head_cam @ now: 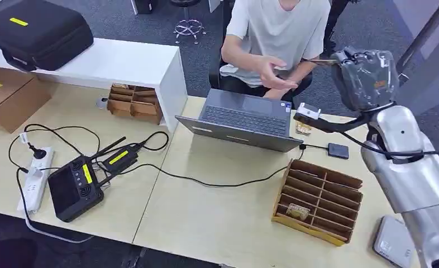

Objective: Pass the card to the sensor for recognition and then transmit it.

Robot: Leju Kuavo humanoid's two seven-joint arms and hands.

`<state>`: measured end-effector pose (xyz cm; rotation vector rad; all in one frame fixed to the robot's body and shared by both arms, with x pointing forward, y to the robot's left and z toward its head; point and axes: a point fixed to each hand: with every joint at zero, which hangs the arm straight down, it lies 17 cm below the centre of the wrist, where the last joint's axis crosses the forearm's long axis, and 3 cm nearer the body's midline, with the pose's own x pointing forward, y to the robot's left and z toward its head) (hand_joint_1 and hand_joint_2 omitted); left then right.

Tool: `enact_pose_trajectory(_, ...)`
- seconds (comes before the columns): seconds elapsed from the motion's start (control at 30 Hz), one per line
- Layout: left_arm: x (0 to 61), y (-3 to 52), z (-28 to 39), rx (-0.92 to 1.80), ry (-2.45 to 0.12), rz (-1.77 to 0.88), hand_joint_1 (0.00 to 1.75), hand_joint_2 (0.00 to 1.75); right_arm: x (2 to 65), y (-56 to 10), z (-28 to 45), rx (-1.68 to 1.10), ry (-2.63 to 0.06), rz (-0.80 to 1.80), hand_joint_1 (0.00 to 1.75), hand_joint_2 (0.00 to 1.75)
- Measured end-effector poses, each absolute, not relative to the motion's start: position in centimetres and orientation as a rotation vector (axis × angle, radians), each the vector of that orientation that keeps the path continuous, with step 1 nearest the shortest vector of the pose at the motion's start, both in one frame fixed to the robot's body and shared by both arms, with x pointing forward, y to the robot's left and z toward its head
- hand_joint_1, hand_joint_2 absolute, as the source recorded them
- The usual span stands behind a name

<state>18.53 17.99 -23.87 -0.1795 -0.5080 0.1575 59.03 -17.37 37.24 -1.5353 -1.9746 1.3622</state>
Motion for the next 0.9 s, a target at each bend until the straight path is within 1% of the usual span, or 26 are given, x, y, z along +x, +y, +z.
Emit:
enact_pose_trajectory(0.17,18.8,16.9,-23.6,-0.204,-0.506,0.131,0.0,1.75,61.0,-15.4,37.6,-1.506,-1.925,1.358,1.75,1.75)
enact_pose_trajectory(0.37,18.8,16.3,-23.5,-0.221,-0.503,0.122,0.0,1.75,62.4,-15.4,36.4,-1.491,-1.852,1.396,1.75,1.75)
enact_pose_trajectory(0.9,18.8,16.1,-23.4,-0.229,-0.503,0.124,0.0,1.75,63.1,-15.8,33.8,-1.476,-1.78,1.458,1.75,1.75)
